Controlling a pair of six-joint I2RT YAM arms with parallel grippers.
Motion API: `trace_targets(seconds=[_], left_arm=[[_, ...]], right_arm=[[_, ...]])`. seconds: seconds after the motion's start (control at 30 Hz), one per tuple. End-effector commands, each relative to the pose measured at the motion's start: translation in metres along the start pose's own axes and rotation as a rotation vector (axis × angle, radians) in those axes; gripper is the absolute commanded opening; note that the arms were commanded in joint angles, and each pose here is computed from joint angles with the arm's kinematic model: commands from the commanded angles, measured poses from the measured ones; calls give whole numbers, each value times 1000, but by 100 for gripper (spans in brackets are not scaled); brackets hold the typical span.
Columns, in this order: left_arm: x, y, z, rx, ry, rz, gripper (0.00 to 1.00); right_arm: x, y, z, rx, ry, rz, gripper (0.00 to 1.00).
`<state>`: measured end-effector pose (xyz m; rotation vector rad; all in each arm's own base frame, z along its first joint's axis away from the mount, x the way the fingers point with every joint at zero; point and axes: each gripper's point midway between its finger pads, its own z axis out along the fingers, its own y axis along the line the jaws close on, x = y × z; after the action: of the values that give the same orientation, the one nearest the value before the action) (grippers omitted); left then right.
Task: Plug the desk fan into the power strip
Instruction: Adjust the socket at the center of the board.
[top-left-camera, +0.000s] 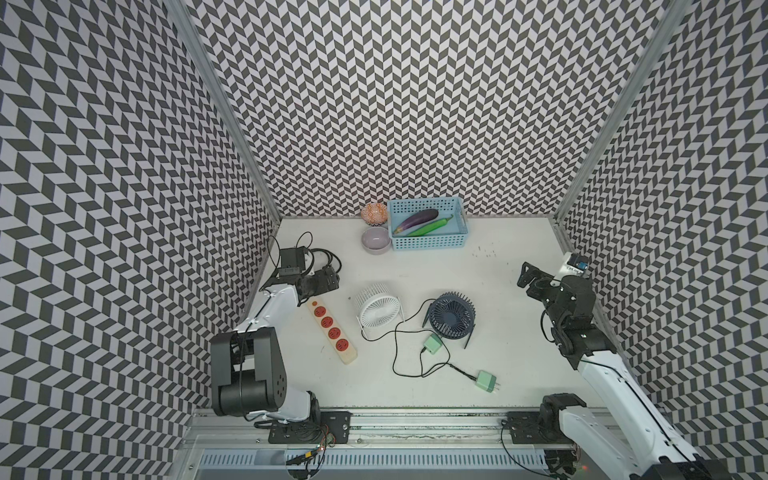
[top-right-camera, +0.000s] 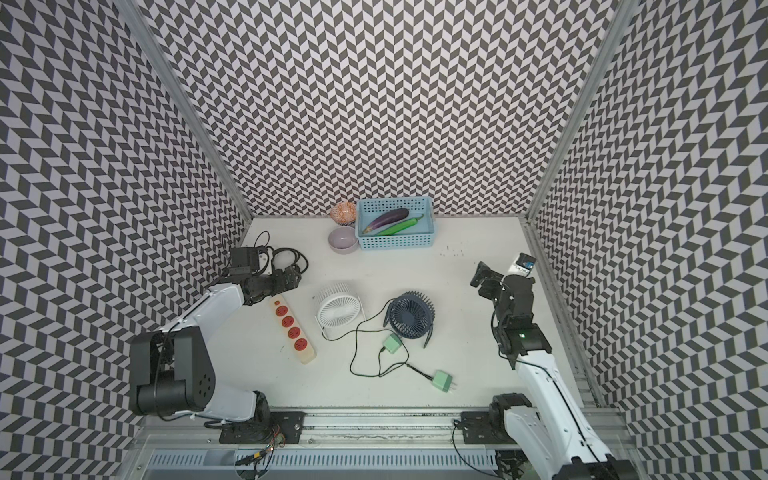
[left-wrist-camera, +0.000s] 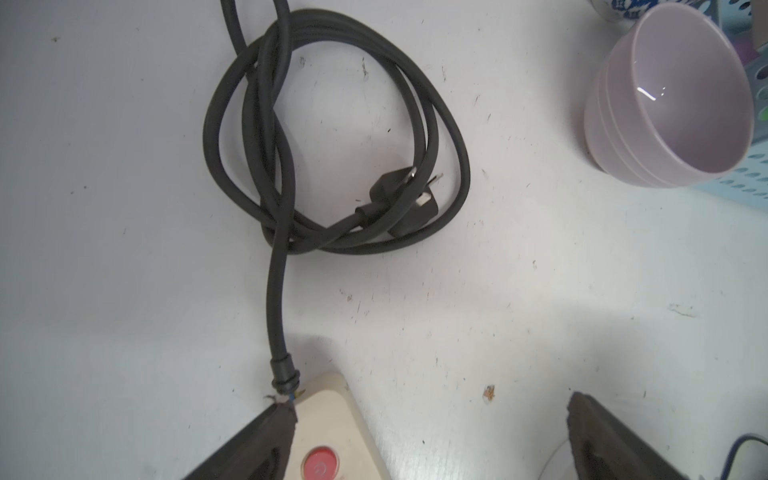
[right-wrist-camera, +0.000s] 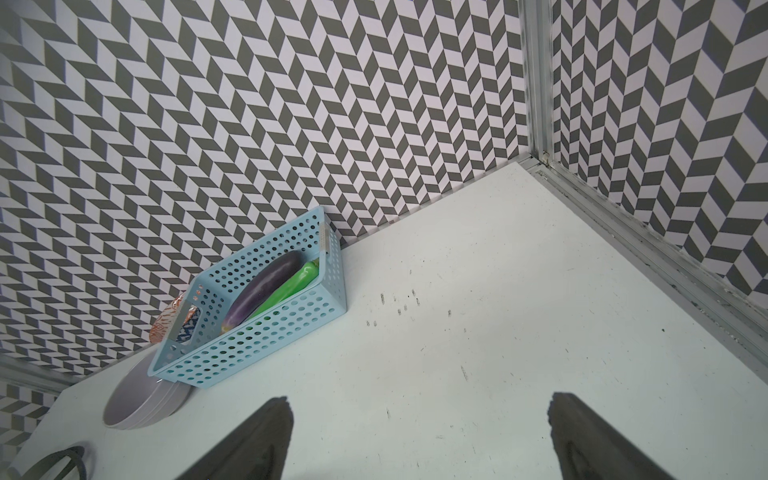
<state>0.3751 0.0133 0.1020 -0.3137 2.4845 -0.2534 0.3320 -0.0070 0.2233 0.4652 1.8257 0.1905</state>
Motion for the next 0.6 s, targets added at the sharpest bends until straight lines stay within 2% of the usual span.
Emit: trace_targets(seconds=[0.0,0.23,0.37,0.57], left_arm=[[9,15,-5,-41,-22,14,100],[38,51,-5,-113,-24,-86,99],[46,52,-3,-100,-24,-101,98],[53,49,12,-71,16,-112,90]], right_arm=[[-12,5,-1,-23,-54,0,99],[-10,5,0,-23,-55,1,99],[-9,4,0,-20,-54,1,100],[-9,4,0,-21,-53,0,99]])
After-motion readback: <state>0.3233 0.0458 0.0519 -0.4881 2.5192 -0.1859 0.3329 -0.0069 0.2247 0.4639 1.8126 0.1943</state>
